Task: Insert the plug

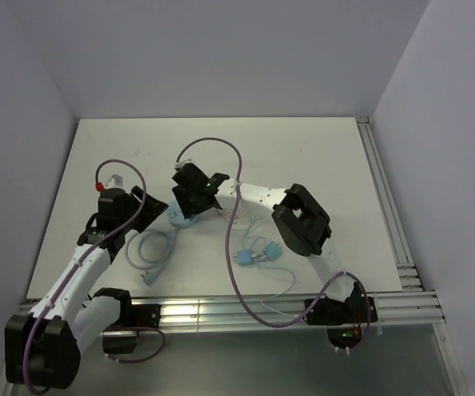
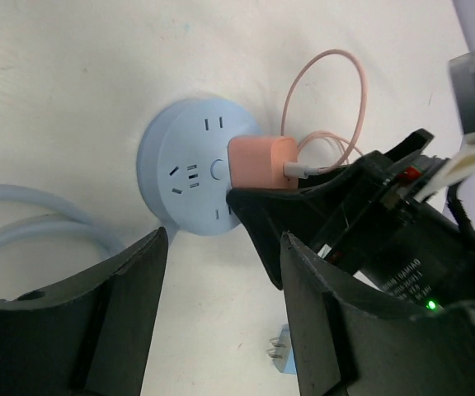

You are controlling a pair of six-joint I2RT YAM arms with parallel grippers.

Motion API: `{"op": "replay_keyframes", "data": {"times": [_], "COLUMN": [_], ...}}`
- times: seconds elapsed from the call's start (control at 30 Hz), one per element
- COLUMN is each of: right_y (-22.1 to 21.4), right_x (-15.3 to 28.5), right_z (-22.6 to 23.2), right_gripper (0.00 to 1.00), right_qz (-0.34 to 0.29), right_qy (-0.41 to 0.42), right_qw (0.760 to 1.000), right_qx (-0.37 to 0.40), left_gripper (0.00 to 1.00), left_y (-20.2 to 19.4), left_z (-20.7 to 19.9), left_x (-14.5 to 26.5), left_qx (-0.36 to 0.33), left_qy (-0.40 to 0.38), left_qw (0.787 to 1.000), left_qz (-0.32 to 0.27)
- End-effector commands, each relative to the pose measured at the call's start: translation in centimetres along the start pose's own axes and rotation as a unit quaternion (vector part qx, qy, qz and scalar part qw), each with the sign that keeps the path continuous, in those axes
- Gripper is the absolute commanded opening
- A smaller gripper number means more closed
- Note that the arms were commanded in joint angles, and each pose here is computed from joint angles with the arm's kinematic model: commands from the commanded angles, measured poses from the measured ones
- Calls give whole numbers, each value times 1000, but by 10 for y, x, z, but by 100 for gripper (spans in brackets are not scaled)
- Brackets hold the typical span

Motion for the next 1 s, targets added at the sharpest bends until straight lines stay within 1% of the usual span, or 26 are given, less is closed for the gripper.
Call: {"op": "replay_keyframes", "data": {"times": [0.0,0.07,0.17,0.37,0.4,0.47,0.5,0.57,0.6,0.63,0.67,0.7,0.83,0.87,0.9,0.97], "right_y": [13,19,27,27,25,16,17,1,-2,-8,-23,-28,-64,-79,-81,-93], "right_x": [29,38,58,115,131,141,155,157,167,169,166,174,181,178,186,187], "right_z": [-3,-1,1,-1,-5,-13,-17,-33,-37,-43,-57,-61,-88,-98,-101,-111], "right_gripper": [67,70,71,71,71,70,69,66,66,65,65,64,63,63,64,65], "right_qz": [8,0,-12,-33,-39,-36,-46,-35,-43,-41,-28,-33,-13,-2,-11,-3], "right_qy": [-4,2,13,72,80,72,73,43,42,30,-2,-7,-17,-28,-18,-22], "right_qw": [1000,1000,1000,997,996,997,996,998,997,997,997,994,987,986,983,980], "right_qx": [8,7,3,-7,-9,-16,-25,-34,-51,-62,-72,-100,-159,-167,-185,-199], "left_gripper": [62,62,62,62,62,61,60,59,58,55,53,52,52,52,53,53], "left_y": [10,11,12,10,10,10,11,13,15,16,18,16,17,15,15,12], "left_z": [-1,-3,-3,-1,-1,-6,-8,-15,-18,-19,-23,-27,-39,-39,-40,-41], "left_x": [19,26,34,43,43,44,44,44,45,44,44,45,43,43,42,39], "left_qx": [-13,-16,-24,-37,-38,-40,-41,-42,-45,-47,-48,-55,-63,-64,-66,-69], "left_qy": [12,7,11,12,10,-7,-17,-37,-48,-55,-65,-88,-153,-160,-168,-179], "left_qw": [1000,1000,999,998,998,999,998,998,998,997,997,995,986,985,984,981], "left_qz": [-20,-25,-28,-41,-41,-35,-34,-23,-24,-20,-16,-7,1,5,7,19]}}
Point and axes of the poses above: each gripper's point midway between its finger pads, its own x axis back along the fingers, its own z axis along the line the jaws close on, y = z × x, the point moved 8 cm from there along x, back along the fingers, and after that the axes turned 15 degrees about -x, right-handed, at the moved point
